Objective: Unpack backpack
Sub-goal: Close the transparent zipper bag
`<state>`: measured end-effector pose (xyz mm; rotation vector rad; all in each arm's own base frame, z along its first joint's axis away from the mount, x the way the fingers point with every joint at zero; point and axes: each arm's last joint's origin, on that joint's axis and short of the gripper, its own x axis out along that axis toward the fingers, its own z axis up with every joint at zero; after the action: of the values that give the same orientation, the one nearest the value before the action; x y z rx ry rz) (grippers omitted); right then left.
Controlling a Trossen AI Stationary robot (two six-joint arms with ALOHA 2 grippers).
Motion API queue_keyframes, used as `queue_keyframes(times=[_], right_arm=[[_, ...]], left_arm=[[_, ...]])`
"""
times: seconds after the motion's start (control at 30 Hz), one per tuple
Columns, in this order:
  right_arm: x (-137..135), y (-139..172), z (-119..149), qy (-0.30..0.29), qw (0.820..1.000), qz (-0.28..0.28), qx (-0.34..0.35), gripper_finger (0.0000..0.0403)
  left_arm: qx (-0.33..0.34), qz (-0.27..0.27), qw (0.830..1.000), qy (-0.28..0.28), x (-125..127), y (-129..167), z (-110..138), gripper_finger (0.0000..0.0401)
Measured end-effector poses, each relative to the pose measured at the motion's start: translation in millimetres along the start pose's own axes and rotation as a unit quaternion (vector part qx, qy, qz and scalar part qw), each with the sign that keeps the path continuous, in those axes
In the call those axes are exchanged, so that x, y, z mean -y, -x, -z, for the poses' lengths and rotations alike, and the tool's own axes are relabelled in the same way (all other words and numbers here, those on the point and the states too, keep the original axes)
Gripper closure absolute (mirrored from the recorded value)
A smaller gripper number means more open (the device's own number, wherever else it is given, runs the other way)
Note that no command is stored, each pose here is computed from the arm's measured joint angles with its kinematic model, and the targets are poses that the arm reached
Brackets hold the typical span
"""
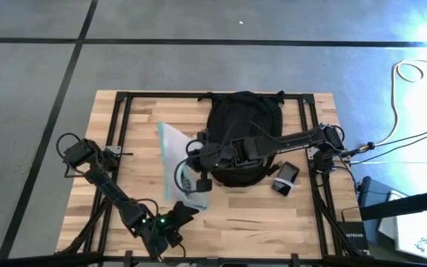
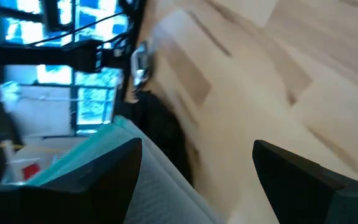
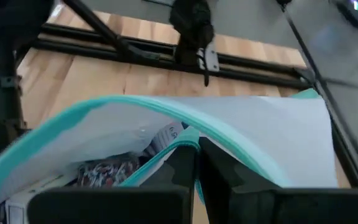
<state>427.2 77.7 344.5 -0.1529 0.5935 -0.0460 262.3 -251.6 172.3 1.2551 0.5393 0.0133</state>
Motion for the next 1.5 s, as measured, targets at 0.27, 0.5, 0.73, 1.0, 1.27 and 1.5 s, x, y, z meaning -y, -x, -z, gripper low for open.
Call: queue_keyframes(times=[0.27,0.5,0.73,1.0,1.27,1.5], right_arm=[[26.0,15.1,-14.7,-0.088,0.996,-0.025,-0.019,0.0403],[44.0,23.0,-23.3,-0.147,0.982,-0.120,-0.022,0.0403],[60.2,23.9,-25.8,-0.181,0.969,-0.167,-0.019,0.0403],[61.5,23.9,-28.8,-0.183,0.967,-0.175,-0.003,0.0403],[48.1,26.1,-29.8,-0.174,0.964,-0.202,-0.007,0.0403],[47.9,26.0,-26.1,-0.173,0.964,-0.200,-0.026,0.0403]], left_arm=[[-0.032,-0.050,0.998,0.022,-2.2,2.1,1.2,0.0109],[-0.067,-0.108,0.992,0.027,-6.0,3.6,1.8,0.0109],[-0.108,-0.179,0.977,0.040,-12.5,10.1,3.0,0.0109],[-0.135,-0.211,0.966,0.060,-28.0,9.7,7.7,0.0109],[-0.189,-0.229,0.955,0.024,-39.7,-5.6,19.3,0.0109],[-0.174,-0.241,0.951,0.082,-60.7,7.4,21.3,0.0109]])
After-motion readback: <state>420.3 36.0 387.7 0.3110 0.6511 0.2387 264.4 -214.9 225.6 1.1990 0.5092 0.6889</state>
